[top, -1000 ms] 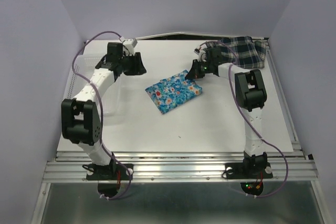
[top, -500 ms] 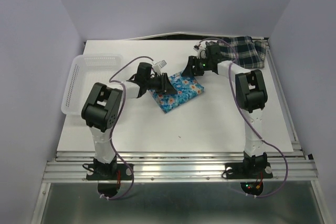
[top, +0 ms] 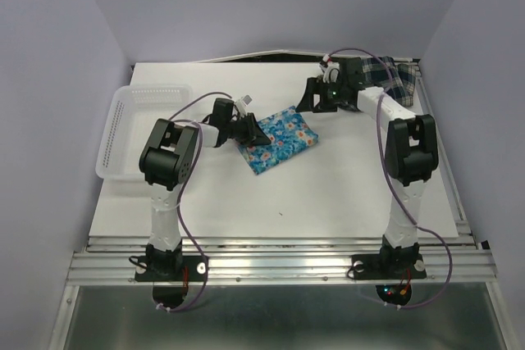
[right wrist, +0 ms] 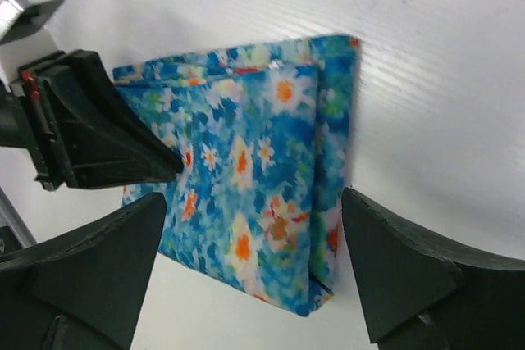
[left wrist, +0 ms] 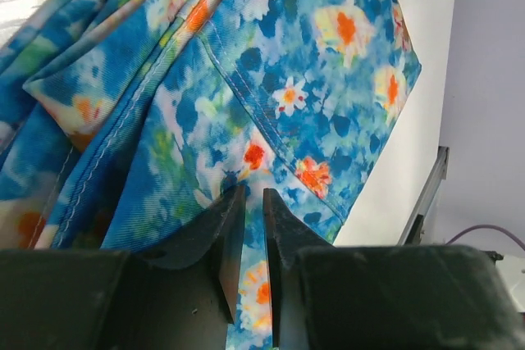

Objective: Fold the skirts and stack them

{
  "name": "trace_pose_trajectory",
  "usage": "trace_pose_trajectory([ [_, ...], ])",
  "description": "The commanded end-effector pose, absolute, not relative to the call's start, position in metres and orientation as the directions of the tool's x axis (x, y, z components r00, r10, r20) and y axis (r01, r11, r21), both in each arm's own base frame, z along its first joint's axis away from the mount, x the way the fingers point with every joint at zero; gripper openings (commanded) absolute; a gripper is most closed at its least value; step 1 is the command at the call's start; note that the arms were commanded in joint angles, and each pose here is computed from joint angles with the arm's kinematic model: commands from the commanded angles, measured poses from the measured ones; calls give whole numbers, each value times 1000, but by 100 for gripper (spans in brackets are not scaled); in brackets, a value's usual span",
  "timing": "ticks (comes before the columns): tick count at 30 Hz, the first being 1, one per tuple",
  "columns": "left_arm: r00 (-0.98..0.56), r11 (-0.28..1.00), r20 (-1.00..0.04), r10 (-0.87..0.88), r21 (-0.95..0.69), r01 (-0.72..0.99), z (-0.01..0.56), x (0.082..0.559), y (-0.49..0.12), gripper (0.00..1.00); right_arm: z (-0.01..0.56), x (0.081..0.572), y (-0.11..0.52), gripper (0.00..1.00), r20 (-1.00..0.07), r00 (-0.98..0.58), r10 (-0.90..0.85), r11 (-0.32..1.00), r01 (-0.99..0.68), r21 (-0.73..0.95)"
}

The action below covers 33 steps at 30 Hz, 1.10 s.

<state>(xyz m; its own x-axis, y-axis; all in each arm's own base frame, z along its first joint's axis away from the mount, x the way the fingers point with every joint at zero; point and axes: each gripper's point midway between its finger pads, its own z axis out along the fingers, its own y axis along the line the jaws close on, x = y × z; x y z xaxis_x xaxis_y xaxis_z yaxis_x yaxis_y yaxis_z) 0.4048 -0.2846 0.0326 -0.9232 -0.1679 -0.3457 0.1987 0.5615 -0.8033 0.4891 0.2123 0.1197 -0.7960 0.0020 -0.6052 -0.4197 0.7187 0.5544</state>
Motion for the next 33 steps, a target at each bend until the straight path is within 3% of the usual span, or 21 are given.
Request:
trace_pose_trajectory([
  [1,-931,624,-350,-107,-752,211,19,396,-272,28,75,459,195,96,-427,-904,21,740,-273,615],
  [8,-932,636,-349,-92,-741,215,18,397,-271,27,21,457,198,98,-285,-956,76,742,-137,656],
  [13,-930,647,-356,-87,-731,219,18,402,-271,27,6,442,215,81,-148,-985,93,648,-53,760],
  [20,-930,657,-358,-82,-721,219,19,408,-271,27,-11,424,218,61,-152,-988,27,690,-92,718],
  [27,-917,661,-393,-72,-707,252,25,414,-271,26,19,457,213,1,-339,-940,24,722,-219,656],
  [33,-859,665,-510,-36,-654,360,54,431,-271,31,72,505,206,1,-564,-826,-19,764,-375,524],
])
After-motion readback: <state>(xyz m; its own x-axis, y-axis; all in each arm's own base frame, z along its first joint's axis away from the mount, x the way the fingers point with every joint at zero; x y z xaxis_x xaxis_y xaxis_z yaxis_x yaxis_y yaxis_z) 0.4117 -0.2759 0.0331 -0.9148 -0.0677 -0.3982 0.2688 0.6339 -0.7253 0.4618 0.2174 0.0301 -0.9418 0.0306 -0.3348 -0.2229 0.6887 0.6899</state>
